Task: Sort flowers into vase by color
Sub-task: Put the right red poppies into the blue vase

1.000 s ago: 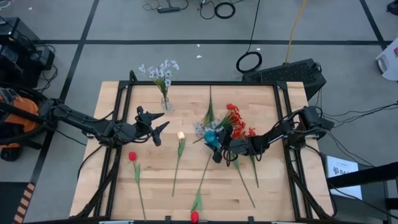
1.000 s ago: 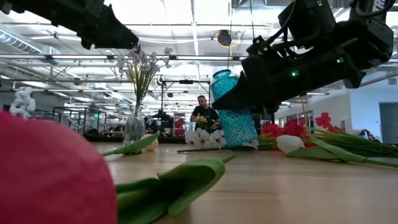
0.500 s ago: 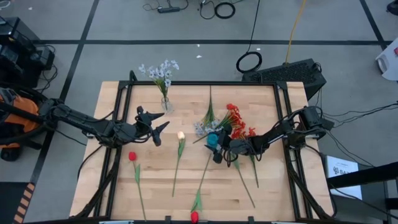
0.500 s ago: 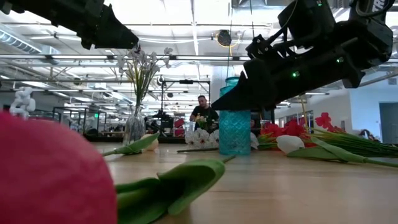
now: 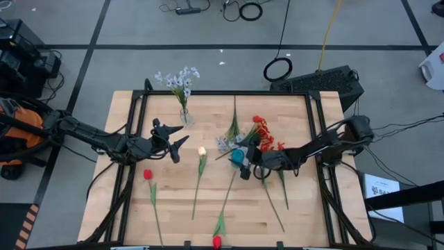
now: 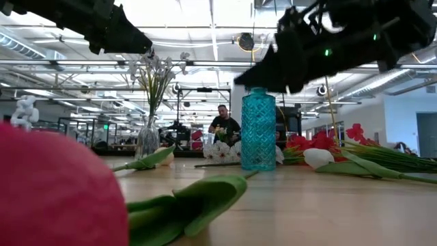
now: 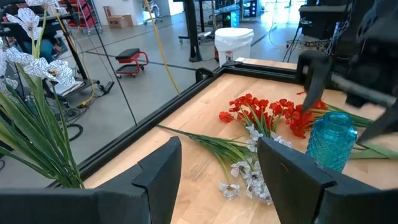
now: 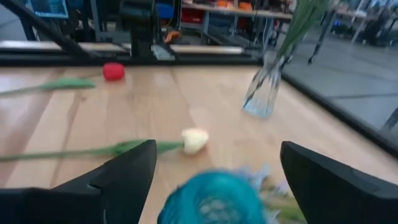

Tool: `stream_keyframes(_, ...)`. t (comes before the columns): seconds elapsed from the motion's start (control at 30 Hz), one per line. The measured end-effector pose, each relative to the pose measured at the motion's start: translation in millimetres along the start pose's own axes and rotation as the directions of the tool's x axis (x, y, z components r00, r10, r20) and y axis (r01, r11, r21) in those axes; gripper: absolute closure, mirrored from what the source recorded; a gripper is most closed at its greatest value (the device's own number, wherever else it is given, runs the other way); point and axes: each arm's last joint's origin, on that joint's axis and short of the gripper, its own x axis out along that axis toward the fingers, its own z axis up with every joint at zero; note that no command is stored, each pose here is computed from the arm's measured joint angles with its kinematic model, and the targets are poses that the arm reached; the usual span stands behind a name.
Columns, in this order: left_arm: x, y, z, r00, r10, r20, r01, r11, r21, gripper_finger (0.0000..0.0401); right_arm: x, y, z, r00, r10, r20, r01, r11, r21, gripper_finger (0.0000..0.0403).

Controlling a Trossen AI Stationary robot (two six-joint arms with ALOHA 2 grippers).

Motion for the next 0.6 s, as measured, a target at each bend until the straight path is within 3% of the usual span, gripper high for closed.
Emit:
stream_keyframes(0.13, 0, 0, 0, 1.0, 0.0, -0.001, 0.0, 1.0, 0.001, 0.0184, -13, -7, 25, 0.998, 0.0, 0.064, 0.001, 1.0, -0.004, 0.0069)
stream_keyframes(0.33, 0, 0, 0, 1.0, 0.0, -0.002, 0.0, 1.0, 0.003, 0.0184, -34, -19, 60, 0.982, -0.006, 0.19, -0.016, 0.993, 0.115, 0.0069)
stream_keyframes(0.6, 0, 0, -1, 1.0, 0.002, -0.01, -0.002, 1.0, 0.011, 0.0184, -50, -28, 81, 0.962, -0.025, 0.271, -0.008, 0.993, 0.118, 0.0069)
